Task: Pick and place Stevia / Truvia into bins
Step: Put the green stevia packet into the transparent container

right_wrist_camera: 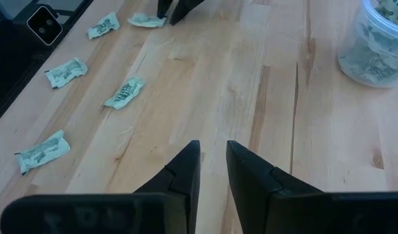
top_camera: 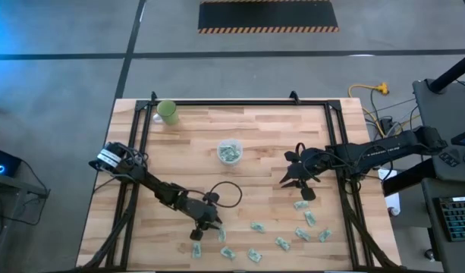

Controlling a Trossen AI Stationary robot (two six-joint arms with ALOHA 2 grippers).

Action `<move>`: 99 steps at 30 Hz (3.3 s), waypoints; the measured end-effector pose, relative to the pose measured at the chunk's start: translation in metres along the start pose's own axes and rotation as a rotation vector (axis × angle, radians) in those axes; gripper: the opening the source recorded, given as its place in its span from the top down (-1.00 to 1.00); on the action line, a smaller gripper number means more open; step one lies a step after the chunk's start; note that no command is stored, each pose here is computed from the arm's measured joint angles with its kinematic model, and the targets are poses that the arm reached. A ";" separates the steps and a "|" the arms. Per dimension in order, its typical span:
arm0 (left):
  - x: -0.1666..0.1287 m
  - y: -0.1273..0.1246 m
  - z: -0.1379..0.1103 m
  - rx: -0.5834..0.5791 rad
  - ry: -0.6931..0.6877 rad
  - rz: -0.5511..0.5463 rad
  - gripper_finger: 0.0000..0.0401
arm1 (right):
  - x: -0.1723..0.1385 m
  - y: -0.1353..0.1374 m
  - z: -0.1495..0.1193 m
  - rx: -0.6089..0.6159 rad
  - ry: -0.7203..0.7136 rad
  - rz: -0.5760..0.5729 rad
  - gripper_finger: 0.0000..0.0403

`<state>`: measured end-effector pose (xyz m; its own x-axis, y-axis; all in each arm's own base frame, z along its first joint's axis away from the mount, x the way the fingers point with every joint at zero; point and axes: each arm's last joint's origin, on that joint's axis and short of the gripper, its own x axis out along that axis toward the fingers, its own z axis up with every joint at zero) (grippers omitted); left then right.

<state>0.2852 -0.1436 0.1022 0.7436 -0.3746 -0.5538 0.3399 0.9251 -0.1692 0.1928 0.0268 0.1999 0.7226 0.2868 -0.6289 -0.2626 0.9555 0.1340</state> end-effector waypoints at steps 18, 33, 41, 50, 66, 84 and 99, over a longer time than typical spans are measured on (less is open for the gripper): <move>-0.001 -0.005 0.009 0.005 -0.066 -0.100 0.34 | 0.000 0.000 0.000 0.000 0.001 0.000 0.68; -0.001 -0.003 0.005 0.092 -0.039 -0.085 0.34 | 0.000 0.000 0.000 0.000 0.001 0.000 0.68; 0.000 -0.003 0.004 0.104 -0.039 -0.081 0.34 | 0.000 0.000 -0.001 0.001 0.002 0.000 0.69; 0.015 -0.001 -0.004 0.111 -0.038 -0.080 0.34 | 0.001 0.000 -0.002 0.007 0.007 0.000 0.70; 0.015 0.000 -0.007 0.106 -0.019 -0.063 0.96 | 0.001 0.000 -0.004 0.010 0.010 0.000 0.71; -0.032 0.024 0.035 0.217 -0.114 0.434 0.98 | 0.001 0.000 -0.003 0.003 0.008 -0.001 0.71; -0.084 0.118 0.066 0.209 -0.117 1.001 0.98 | 0.001 0.000 -0.004 -0.005 0.012 -0.001 0.71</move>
<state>0.3012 -0.0071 0.1827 0.7888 0.5480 -0.2785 -0.3812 0.7915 0.4777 0.1913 0.0265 0.1958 0.7150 0.2851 -0.6383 -0.2654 0.9554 0.1294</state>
